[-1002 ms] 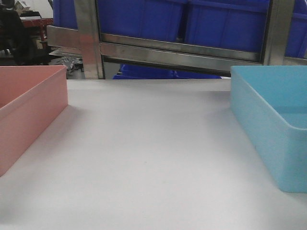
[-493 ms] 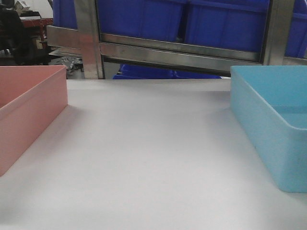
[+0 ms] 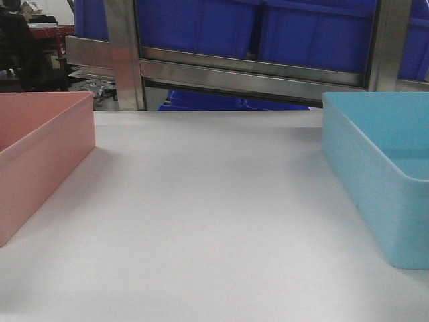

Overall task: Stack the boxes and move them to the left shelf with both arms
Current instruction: 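Lower the left gripper onto the rim of the pink bin and grasp it, then lift the pink bin with the left gripper and set it down centrally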

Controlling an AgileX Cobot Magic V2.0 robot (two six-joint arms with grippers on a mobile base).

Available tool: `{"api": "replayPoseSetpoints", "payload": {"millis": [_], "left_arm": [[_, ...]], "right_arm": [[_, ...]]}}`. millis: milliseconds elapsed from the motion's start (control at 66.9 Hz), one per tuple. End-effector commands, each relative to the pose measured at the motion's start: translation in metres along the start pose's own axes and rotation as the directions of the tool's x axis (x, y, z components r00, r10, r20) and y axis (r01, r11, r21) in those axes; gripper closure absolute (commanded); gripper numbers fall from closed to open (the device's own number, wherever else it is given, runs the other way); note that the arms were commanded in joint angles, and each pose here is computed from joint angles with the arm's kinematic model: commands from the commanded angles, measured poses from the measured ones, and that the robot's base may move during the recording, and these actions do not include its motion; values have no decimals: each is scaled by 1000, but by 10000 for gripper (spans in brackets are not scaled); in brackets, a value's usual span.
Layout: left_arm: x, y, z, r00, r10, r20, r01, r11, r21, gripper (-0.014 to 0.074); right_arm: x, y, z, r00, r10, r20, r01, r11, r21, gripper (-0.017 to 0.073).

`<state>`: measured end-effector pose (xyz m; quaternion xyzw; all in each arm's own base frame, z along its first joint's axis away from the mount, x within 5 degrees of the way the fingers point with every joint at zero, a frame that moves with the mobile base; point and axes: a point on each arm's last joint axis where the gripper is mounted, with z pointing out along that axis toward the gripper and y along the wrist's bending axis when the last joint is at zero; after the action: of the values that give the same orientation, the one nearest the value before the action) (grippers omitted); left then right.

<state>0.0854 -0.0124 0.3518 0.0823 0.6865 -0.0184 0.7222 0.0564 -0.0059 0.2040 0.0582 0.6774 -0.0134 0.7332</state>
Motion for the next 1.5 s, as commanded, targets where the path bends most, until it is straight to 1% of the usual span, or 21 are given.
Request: {"api": "replayPoseSetpoints", "payload": {"millis": [0,60,150,179,239,299,359,449,478,493,583,643,673,792,837,912,1017,1077,1316,1391,1480], "left_arm": [[-27,2,22,1000,5,-23,-5,1000,6,202],[-31,2,43,991,6,-131,-4,1000,16,151],[-40,3,66,961,9,-276,-1,1000,28,141],[-41,4,76,941,14,-338,-3,999,33,141],[-41,7,95,885,29,-465,-18,999,28,141],[-46,13,112,842,24,-539,-24,1000,7,141],[-48,25,129,791,21,-611,-42,999,-20,141],[-48,52,153,725,13,-689,-77,995,-62,141],[-48,63,160,706,10,-708,-85,994,-71,141],[-50,68,163,704,7,-710,-85,994,-75,141],[-44,95,180,673,-35,-739,-43,995,-86,141],[-32,118,195,660,-82,-747,-7,993,-115,141],[-24,130,202,645,-105,-757,5,991,-134,141],[6,155,220,589,-167,-791,44,984,-175,141],[16,159,226,571,-174,-802,54,983,-175,141],[36,164,237,543,-162,-824,59,986,-154,141],[64,168,251,504,-157,-849,87,988,-131,146],[82,170,258,471,-158,-868,102,987,-124,146],[130,177,275,405,-179,-897,128,982,-138,153],[137,179,276,391,-173,-904,120,983,-137,187],[145,180,278,376,-166,-912,111,985,-134,272]], "right_arm": [[-9,0,-1,995,-12,95,12,1000,1,505],[-9,0,-1,995,-12,95,12,1000,1,505],[-9,0,-1,995,-12,95,12,1000,1,505],[-9,0,-1,995,-12,95,12,1000,1,505],[-9,0,-1,995,-12,95,12,1000,1,505],[-9,0,-1,995,-12,95,12,1000,1,505],[-9,0,-1,995,-12,95,12,1000,1,505],[-9,0,-1,995,-12,95,12,1000,1,505],[-9,0,-1,995,-12,95,12,1000,1,505],[-9,0,-1,995,-12,95,12,1000,1,505],[-9,0,-1,995,-12,95,12,1000,1,505],[-9,0,-1,995,-12,95,12,1000,1,505],[-9,0,-1,995,-12,95,12,1000,1,505],[-9,0,-1,995,-12,95,12,1000,1,505],[-9,0,-1,995,-12,95,12,1000,1,505],[-9,0,-1,995,-12,95,12,1000,1,505],[-9,0,-1,995,-12,95,12,1000,1,505],[-9,0,-1,995,-12,95,12,1000,1,505],[-9,0,-1,995,-12,95,12,1000,1,505],[-9,0,-1,995,-12,95,12,1000,1,505],[-9,0,-1,995,-12,95,12,1000,1,505]]}}
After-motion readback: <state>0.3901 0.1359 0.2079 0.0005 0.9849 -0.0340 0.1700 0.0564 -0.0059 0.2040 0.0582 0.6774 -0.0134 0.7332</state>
